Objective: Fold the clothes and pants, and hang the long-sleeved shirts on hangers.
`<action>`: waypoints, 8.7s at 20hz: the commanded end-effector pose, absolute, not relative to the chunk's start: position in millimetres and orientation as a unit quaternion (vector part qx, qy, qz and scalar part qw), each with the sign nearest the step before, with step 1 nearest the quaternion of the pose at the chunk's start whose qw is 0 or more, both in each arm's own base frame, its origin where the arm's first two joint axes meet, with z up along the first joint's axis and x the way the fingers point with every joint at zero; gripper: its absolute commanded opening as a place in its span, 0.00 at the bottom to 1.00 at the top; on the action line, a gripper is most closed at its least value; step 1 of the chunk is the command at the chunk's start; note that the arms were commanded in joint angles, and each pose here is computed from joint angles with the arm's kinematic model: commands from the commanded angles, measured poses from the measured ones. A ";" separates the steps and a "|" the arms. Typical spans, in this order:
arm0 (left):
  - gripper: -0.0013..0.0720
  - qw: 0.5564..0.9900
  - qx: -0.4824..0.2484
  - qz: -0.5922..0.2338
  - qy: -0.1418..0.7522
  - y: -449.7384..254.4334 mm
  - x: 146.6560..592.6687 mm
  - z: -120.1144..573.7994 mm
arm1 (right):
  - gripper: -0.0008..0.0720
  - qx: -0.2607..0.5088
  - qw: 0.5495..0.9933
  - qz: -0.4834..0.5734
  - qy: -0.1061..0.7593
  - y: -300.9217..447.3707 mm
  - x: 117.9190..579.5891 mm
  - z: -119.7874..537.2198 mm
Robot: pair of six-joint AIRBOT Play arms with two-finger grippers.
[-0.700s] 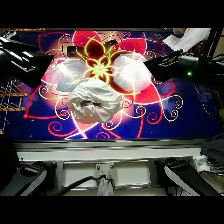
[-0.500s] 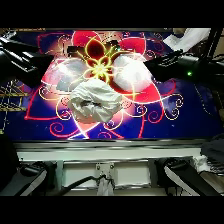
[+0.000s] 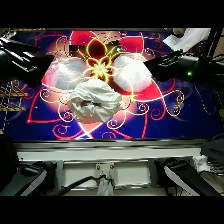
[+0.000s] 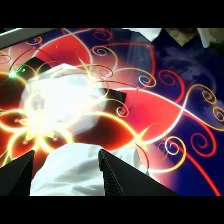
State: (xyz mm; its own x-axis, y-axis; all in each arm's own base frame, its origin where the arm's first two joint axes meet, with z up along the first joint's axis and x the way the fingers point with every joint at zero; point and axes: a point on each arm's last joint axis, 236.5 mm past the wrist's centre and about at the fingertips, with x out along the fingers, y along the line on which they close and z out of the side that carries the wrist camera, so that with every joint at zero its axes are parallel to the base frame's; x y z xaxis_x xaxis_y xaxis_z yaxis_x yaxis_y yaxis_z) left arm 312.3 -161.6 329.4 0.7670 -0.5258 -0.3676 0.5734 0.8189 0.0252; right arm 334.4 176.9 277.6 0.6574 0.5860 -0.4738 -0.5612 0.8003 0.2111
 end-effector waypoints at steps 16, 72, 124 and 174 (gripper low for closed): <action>0.81 0.897 0.154 -0.299 0.288 -163.9 348.4 169.8 | 0.65 -0.006 0.914 0.289 0.285 164.7 347.9 259.1; 0.03 0.901 0.290 -0.295 0.130 -244.9 425.7 211.2 | 0.52 0.504 0.704 0.164 0.473 364.8 278.4 42.2; 0.03 0.918 0.286 -0.274 0.007 -237.9 396.4 302.6 | 0.04 0.383 0.883 0.197 0.188 216.0 410.9 223.7; 0.11 0.788 0.032 -0.068 0.611 -52.5 310.2 68.5 | 0.04 -0.074 0.729 0.377 0.567 370.8 366.9 61.3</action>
State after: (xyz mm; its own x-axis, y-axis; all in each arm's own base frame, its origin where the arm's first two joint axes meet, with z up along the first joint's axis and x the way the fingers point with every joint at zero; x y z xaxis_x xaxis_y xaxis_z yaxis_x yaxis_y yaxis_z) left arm 306.0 -49.5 54.7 0.2017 -0.0369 -0.9788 0.1685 0.9857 -0.0024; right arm 356.8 363.7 58.0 0.0272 0.4421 -0.8966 -0.6079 0.7193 0.3363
